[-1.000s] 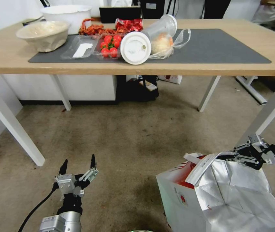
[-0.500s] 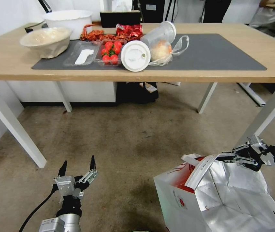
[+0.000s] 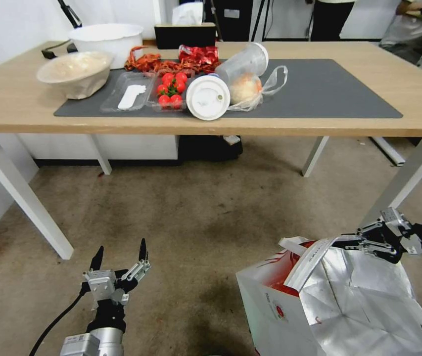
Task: Pick up the food delivery bag from the floor and place it on the table.
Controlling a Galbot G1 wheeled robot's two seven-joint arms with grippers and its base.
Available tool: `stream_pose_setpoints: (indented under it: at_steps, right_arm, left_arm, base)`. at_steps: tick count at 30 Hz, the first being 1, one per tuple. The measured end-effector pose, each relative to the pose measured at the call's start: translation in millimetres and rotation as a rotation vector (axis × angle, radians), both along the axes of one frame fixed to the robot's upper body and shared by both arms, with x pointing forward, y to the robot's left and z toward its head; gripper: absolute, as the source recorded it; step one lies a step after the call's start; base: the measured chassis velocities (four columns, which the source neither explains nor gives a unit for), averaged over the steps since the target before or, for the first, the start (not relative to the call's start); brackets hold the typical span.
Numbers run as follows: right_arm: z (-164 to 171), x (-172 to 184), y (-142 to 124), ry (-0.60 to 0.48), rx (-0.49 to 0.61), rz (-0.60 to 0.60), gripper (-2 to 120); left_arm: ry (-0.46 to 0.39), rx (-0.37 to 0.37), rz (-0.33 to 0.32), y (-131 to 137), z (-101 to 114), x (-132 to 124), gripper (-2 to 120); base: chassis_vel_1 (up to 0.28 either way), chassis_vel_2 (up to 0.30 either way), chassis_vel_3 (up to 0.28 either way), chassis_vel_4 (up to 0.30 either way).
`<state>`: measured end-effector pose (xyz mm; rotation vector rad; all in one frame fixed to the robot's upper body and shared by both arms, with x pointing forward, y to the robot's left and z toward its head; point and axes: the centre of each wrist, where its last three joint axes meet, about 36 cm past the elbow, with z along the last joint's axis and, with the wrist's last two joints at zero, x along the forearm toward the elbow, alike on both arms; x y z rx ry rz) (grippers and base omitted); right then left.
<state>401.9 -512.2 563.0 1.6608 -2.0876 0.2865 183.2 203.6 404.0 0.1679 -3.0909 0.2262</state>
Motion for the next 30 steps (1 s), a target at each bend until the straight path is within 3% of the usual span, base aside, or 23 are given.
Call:
stream_pose_setpoints:
  at_steps: [30]
  right_arm:
    - [2.7, 0.3, 1.0, 0.003, -0.003, 0.012, 0]
  left_arm:
    - [0.01, 0.006, 0.004, 0.4, -3.1, -1.0, 100]
  base:
    - [0.0, 0.0, 0.0, 0.0]
